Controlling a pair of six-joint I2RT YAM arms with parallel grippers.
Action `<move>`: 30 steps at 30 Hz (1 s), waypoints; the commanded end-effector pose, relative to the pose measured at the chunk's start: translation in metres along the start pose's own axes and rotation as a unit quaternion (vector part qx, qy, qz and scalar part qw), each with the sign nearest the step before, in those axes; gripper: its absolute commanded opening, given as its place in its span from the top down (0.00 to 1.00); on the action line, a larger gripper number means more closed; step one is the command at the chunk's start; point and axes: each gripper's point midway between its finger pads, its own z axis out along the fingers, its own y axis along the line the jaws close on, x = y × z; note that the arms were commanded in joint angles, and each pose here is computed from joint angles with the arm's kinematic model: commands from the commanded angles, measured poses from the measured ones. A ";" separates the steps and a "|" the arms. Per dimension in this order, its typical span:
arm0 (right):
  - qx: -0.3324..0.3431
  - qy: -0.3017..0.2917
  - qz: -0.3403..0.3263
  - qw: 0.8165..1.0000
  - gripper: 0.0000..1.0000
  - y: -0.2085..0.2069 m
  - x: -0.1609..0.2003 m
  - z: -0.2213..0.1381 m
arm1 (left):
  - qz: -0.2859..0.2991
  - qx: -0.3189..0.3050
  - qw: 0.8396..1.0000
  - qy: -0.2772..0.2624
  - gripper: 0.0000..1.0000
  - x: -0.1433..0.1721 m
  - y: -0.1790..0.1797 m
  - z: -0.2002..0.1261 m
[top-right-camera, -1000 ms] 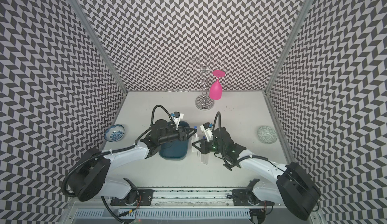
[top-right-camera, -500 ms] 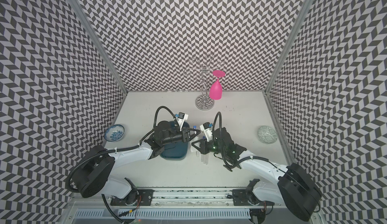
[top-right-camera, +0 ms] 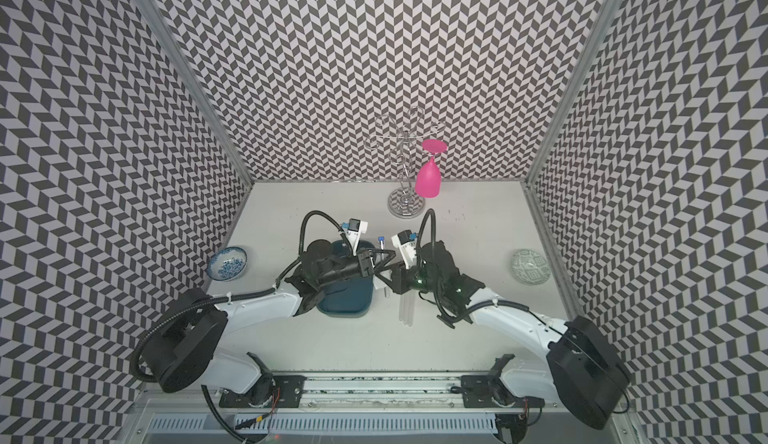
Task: Wipe the exteriors of test tubes
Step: Wipe the dirt from the test tube.
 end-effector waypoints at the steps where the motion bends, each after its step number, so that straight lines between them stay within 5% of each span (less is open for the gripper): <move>1: -0.028 -0.008 -0.027 0.999 0.83 0.014 -0.010 0.001 | 0.005 0.013 1.000 -0.016 0.81 -0.009 -0.010 -0.005; 17: -0.031 0.002 0.008 0.999 0.83 0.004 0.021 -0.011 | 0.019 -0.001 1.000 -0.015 0.85 -0.011 -0.002 -0.007; 30: -0.012 -0.040 -0.030 0.999 0.76 0.008 -0.031 -0.001 | 0.013 -0.001 1.000 -0.018 0.87 -0.010 -0.003 -0.010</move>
